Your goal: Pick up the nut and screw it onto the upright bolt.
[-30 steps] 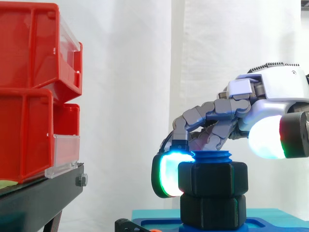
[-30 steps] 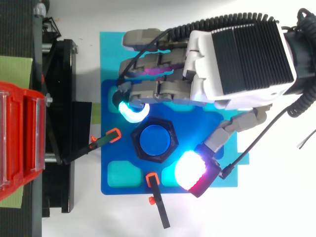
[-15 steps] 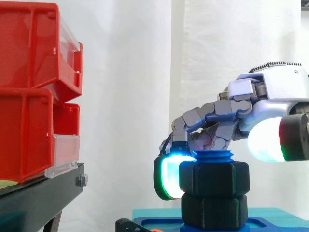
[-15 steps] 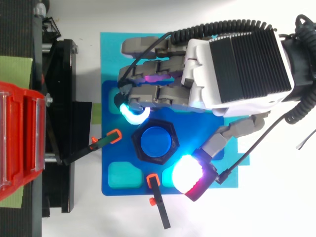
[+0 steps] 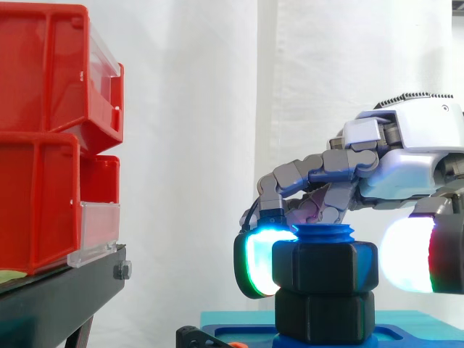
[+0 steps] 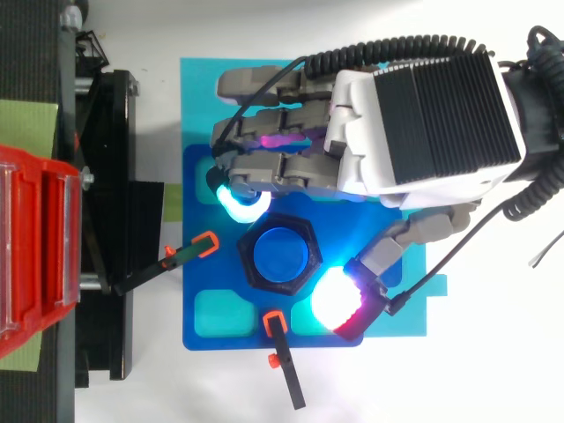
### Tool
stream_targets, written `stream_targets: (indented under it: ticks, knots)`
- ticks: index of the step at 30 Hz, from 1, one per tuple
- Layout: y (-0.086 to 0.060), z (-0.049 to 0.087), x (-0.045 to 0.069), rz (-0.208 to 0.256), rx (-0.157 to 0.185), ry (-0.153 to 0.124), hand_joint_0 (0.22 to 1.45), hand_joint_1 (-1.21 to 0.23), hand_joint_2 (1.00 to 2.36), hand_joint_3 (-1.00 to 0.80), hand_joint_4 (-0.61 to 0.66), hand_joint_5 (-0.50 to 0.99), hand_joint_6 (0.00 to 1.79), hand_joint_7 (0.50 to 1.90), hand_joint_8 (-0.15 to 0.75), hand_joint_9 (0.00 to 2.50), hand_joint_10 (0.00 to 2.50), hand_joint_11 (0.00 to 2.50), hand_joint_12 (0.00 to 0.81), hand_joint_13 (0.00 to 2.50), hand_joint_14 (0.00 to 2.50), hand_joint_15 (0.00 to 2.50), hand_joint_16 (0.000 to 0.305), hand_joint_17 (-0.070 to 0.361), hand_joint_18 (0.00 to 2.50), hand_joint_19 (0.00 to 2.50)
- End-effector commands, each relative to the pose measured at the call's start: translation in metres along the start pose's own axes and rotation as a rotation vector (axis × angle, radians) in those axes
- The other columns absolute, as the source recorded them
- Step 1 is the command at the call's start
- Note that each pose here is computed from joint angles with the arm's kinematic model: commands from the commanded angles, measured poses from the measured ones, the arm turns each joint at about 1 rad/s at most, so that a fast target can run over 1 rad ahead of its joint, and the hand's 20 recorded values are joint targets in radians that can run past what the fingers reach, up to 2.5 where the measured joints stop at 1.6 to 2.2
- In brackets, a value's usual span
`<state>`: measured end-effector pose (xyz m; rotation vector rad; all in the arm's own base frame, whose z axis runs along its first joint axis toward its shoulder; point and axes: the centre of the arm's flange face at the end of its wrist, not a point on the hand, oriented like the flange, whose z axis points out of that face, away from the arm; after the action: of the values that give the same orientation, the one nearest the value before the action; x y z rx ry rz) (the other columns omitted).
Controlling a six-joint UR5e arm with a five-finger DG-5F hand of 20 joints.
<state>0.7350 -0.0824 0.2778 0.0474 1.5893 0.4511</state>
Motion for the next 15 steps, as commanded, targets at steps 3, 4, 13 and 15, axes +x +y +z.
stream_targets:
  ticks: [3, 4, 13, 15]
  knots:
    - [0.0001, -0.0001, -0.0007, 0.0, 0.0, -0.001, 0.49, -0.69, 1.0, -0.5, 0.18, -0.07, 0.58, 1.44, 0.304, 0.97, 0.0, 0.04, 0.346, 0.52, 0.0, 0.0, 0.042, 0.094, 0.14, 0.0]
    - [0.0001, -0.0001, -0.0007, 0.0, 0.0, -0.001, 0.5, -0.69, 1.0, -0.5, 0.17, -0.07, 0.59, 1.44, 0.303, 0.96, 0.0, 0.05, 0.342, 0.52, 0.0, 0.0, 0.041, 0.092, 0.13, 0.0]
    - [-0.0028, -0.0015, -0.0015, 0.0, 0.003, -0.001, 0.52, -0.7, 1.0, -0.48, 0.18, -0.07, 0.61, 1.41, 0.296, 0.97, 0.0, 0.05, 0.335, 0.52, 0.0, 0.0, 0.04, 0.089, 0.13, 0.0]
    - [-0.0031, -0.001, -0.0008, 0.0, 0.003, -0.002, 0.52, -0.7, 1.0, -0.48, 0.17, -0.07, 0.61, 1.41, 0.296, 0.97, 0.0, 0.05, 0.334, 0.52, 0.0, 0.0, 0.039, 0.089, 0.13, 0.0]
